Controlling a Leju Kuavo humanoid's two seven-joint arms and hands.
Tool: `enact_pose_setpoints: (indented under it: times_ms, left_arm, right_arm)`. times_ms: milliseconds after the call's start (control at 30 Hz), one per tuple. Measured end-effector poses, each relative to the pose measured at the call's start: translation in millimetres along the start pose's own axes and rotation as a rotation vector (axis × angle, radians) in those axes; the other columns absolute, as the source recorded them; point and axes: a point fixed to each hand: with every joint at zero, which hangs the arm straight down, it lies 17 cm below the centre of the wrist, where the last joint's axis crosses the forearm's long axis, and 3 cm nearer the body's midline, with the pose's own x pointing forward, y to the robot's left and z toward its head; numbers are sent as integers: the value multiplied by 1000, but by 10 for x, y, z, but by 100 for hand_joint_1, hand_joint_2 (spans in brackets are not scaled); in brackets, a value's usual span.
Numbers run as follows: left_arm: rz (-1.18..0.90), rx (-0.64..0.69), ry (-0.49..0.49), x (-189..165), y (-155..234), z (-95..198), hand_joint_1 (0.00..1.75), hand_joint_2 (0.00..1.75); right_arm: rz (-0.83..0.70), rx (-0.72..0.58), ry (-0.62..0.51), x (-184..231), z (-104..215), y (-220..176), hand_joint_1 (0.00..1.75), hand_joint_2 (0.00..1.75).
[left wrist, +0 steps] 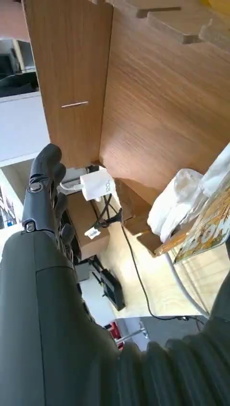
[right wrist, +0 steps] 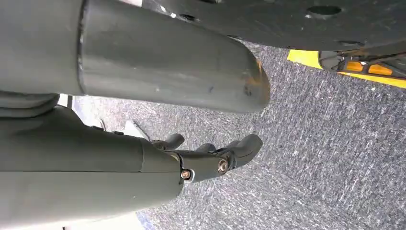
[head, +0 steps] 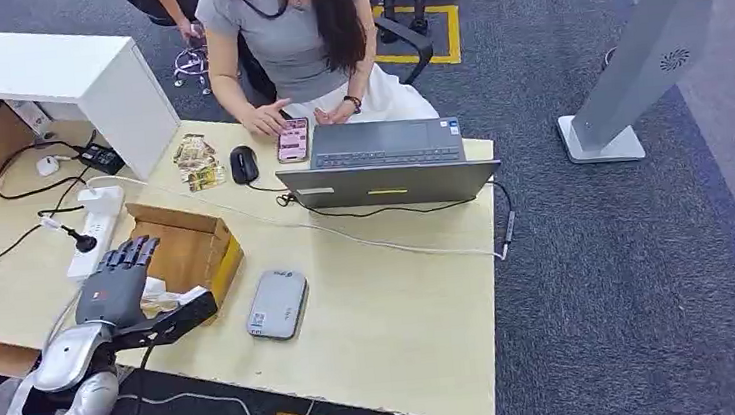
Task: Pass the card to the sensor for recognition and then transmit it.
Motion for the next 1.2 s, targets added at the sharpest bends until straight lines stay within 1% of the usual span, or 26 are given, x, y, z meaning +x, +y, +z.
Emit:
enact_pose_setpoints:
  times_ms: [1200]
  left_arm:
    - [8,-2,-7,32,-12,1,0,175]
  right_arm:
    - [15,0,-1,-5,0,-1,0,0]
